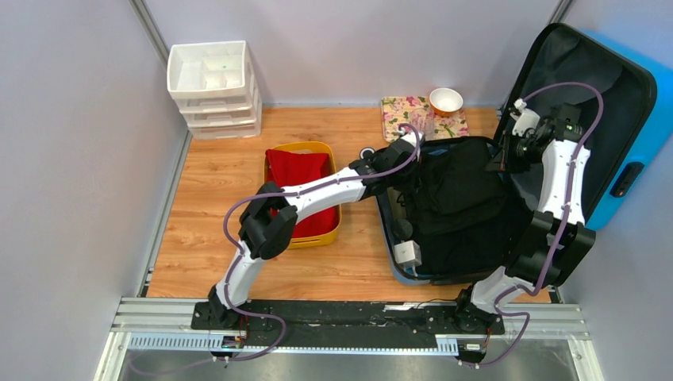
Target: Open, take out, and arrange the luggage
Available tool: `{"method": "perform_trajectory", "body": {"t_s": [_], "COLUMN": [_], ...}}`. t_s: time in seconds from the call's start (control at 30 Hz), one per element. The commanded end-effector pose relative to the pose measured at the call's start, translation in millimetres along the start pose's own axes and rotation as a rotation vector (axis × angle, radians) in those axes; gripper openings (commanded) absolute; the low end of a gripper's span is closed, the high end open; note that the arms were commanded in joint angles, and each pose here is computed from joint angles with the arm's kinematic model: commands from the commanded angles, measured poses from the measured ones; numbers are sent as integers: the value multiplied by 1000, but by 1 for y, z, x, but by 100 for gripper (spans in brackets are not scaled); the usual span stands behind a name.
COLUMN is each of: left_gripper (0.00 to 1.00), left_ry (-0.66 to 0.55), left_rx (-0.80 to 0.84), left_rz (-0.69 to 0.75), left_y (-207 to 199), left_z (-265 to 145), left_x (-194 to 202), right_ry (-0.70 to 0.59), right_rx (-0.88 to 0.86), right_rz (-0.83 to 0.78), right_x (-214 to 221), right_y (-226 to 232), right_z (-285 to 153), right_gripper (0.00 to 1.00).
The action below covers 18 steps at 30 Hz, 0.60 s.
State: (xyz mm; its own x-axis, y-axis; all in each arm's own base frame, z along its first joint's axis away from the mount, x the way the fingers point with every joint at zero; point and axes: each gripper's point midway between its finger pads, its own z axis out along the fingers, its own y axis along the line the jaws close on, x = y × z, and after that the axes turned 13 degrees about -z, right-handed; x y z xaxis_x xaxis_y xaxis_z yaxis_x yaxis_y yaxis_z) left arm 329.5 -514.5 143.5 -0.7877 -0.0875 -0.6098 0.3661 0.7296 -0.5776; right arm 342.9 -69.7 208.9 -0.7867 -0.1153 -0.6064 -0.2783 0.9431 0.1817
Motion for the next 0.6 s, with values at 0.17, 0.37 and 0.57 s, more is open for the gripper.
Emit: {"method": "perform_trajectory", "body": {"t_s": [0.17,0.37,0.57], "left_gripper": [0,0,0], "left_ry": [-291,-327,-302], "left_rx": [182,184,133], "left_rz": [193,192,183], "left_y": [-82,-75,-42], "left_z": [-87,-125,-169], "left_x": [-113,-138,-141], "right_ry": [-286,-370,-419], "right_rx": [-80,-139,-268], "right_rz": [-123,-162,-218], "right_x": [-69,-90,-109], "right_y": [62,107,173], "right_z": [-64,-83,-76], "right_gripper": [0,0,0]}}
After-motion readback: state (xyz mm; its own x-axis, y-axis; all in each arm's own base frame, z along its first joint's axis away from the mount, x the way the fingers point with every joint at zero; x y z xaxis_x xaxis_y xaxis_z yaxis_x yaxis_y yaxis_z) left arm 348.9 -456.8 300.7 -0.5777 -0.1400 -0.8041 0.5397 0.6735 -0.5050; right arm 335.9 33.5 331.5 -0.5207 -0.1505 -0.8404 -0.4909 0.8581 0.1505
